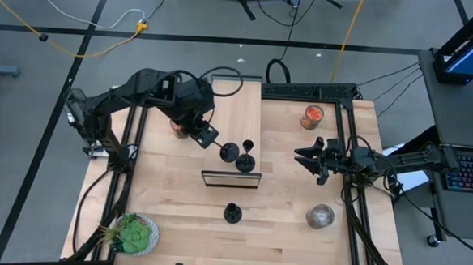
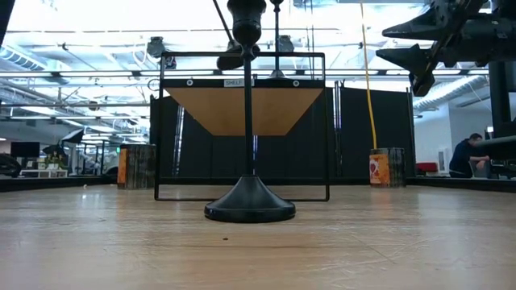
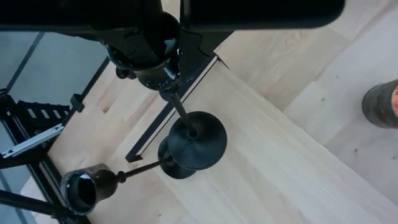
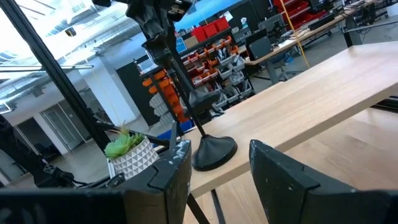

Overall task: Pick & Place candle stick holders
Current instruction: Put the left black candle holder on the shelf

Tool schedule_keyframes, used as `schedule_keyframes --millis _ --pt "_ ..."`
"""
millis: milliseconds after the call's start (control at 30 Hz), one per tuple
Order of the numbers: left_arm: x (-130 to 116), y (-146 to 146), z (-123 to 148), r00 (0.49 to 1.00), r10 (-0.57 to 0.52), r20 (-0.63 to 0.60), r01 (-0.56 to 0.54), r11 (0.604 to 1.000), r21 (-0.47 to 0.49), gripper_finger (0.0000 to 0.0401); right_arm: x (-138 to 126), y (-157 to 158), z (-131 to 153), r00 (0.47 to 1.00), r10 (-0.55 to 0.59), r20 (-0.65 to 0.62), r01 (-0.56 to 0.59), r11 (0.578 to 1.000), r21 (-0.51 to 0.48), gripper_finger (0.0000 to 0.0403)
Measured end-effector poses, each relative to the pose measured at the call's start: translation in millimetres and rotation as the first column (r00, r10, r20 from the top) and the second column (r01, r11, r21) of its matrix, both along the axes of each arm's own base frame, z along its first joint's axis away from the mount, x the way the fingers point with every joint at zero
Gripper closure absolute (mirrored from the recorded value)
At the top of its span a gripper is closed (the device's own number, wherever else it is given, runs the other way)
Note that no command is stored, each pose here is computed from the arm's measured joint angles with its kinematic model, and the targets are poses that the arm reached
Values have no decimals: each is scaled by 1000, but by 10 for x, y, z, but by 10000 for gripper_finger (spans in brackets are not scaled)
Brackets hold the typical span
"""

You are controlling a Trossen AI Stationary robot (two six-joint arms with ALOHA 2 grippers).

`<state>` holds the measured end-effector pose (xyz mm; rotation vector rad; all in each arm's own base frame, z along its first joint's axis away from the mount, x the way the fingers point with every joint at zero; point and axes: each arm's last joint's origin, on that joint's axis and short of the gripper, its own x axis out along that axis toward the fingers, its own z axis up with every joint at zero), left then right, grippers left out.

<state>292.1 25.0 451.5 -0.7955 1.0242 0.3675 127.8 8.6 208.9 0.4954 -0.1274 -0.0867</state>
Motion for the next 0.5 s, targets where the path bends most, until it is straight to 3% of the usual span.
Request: schedule_keyframes --millis 500 --pt "89 -24 -233 995 2 -99 -5 999 -36 386 1 1 -8 1000 2 -8 -2 1000 -1 245"
